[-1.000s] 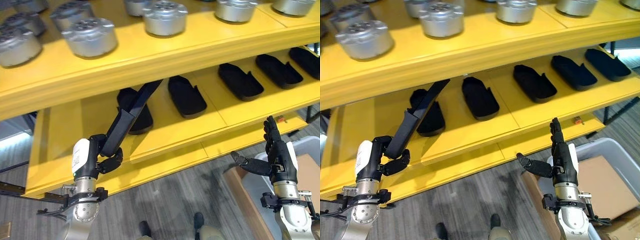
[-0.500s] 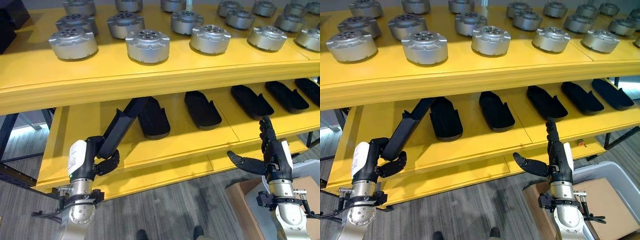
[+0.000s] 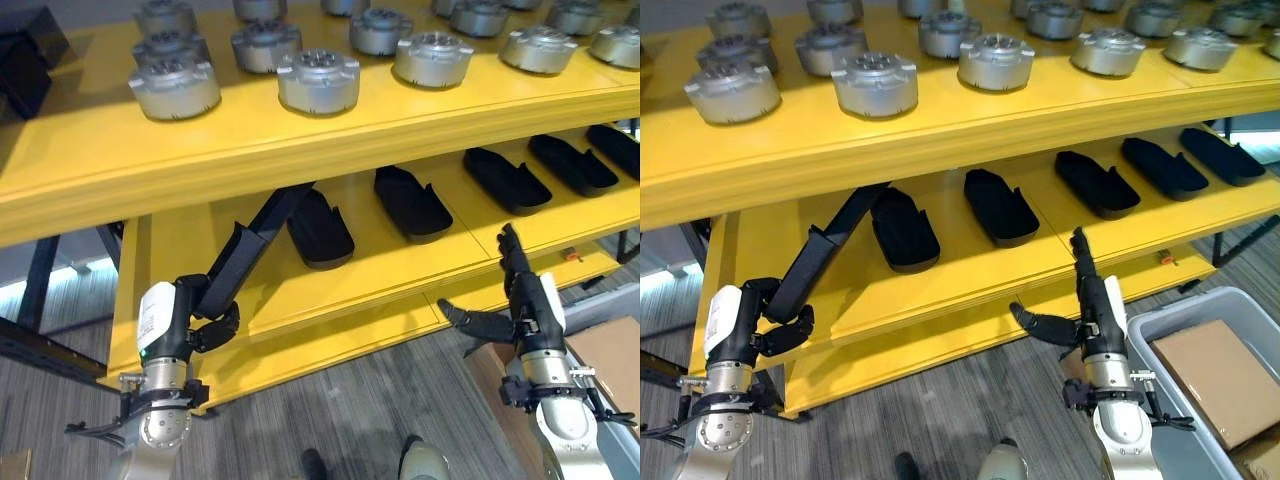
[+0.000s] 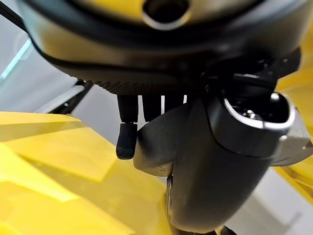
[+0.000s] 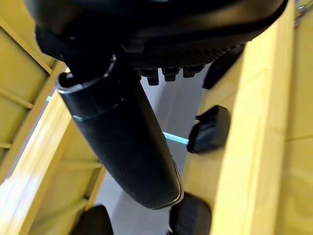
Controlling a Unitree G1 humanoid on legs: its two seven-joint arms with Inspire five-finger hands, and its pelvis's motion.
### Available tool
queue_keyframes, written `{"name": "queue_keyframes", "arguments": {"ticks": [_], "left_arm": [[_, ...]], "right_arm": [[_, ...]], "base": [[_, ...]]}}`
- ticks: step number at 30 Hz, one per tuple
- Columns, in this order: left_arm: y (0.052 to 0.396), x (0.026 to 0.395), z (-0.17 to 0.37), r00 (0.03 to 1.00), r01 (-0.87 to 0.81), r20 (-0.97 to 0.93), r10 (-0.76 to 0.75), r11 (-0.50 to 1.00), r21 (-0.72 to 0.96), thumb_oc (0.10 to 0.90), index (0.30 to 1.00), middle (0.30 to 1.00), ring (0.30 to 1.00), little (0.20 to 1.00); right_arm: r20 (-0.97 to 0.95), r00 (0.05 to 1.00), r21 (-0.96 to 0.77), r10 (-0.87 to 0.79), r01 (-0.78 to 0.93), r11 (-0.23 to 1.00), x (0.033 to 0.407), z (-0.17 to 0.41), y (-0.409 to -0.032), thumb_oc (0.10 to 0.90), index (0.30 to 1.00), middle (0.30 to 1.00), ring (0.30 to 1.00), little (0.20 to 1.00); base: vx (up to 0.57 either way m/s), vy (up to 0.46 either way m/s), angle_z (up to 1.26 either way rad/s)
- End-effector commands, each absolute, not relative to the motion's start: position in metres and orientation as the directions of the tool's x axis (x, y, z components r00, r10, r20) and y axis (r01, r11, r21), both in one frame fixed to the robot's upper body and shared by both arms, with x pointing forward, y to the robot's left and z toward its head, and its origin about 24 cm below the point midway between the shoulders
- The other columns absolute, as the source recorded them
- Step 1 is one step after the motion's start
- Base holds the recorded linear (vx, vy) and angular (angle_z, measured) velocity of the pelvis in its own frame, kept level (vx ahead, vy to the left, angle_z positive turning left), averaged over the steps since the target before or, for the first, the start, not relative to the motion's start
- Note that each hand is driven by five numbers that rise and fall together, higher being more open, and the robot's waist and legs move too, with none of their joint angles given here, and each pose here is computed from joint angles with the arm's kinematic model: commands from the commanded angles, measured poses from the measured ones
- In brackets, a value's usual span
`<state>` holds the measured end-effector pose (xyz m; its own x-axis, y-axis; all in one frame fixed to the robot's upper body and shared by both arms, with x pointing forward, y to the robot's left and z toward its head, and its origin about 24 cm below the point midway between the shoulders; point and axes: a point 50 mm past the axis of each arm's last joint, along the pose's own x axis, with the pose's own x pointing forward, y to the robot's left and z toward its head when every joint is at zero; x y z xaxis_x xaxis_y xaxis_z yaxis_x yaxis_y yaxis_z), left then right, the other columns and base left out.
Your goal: Move parts from the plastic box to the shelf.
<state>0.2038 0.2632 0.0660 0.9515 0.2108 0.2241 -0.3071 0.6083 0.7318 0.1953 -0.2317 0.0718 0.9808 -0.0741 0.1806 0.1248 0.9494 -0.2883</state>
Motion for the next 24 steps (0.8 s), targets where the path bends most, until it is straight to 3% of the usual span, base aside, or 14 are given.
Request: {"name": "queue_keyframes", "arguments": {"ticks": [1, 10, 16, 24], "left_arm": [[0.258, 0.216, 0.132, 0.841, -0.488, 0.529, 0.116, 0.585, 0.648, 0.4, 0.3, 0.3, 0.3, 0.3], [0.252, 0.216, 0.123, 0.858, -0.453, 0.499, 0.123, 0.641, 0.62, 0.4, 0.3, 0.3, 0.3, 0.3], [0.241, 0.226, 0.132, 0.843, -0.438, 0.532, 0.087, 0.684, 0.583, 0.4, 0.3, 0.3, 0.3, 0.3], [0.251, 0.215, 0.131, 0.824, -0.496, 0.546, 0.148, 0.653, 0.572, 0.4, 0.3, 0.3, 0.3, 0.3]], "right_arm": [[0.451, 0.891, -0.281, -0.045, 0.19, 0.941, 0.209, 0.122, -0.235, 0.9, 1.0, 1.0, 1.0, 1.0], [0.455, 0.888, -0.289, -0.061, 0.213, 0.933, 0.204, 0.125, -0.242, 0.9, 1.0, 1.0, 1.0, 1.0], [0.507, 0.858, -0.291, -0.079, 0.256, 0.922, 0.201, 0.138, -0.25, 0.9, 1.0, 1.0, 1.0, 1.0], [0.496, 0.865, -0.283, -0.081, 0.249, 0.926, 0.2, 0.133, -0.248, 0.9, 1.0, 1.0, 1.0, 1.0]], "base": [[0.05, -0.072, 0.16], [0.04, -0.118, 0.2], [-0.03, -0.226, 0.73], [0.03, 0.142, -0.1]]}}
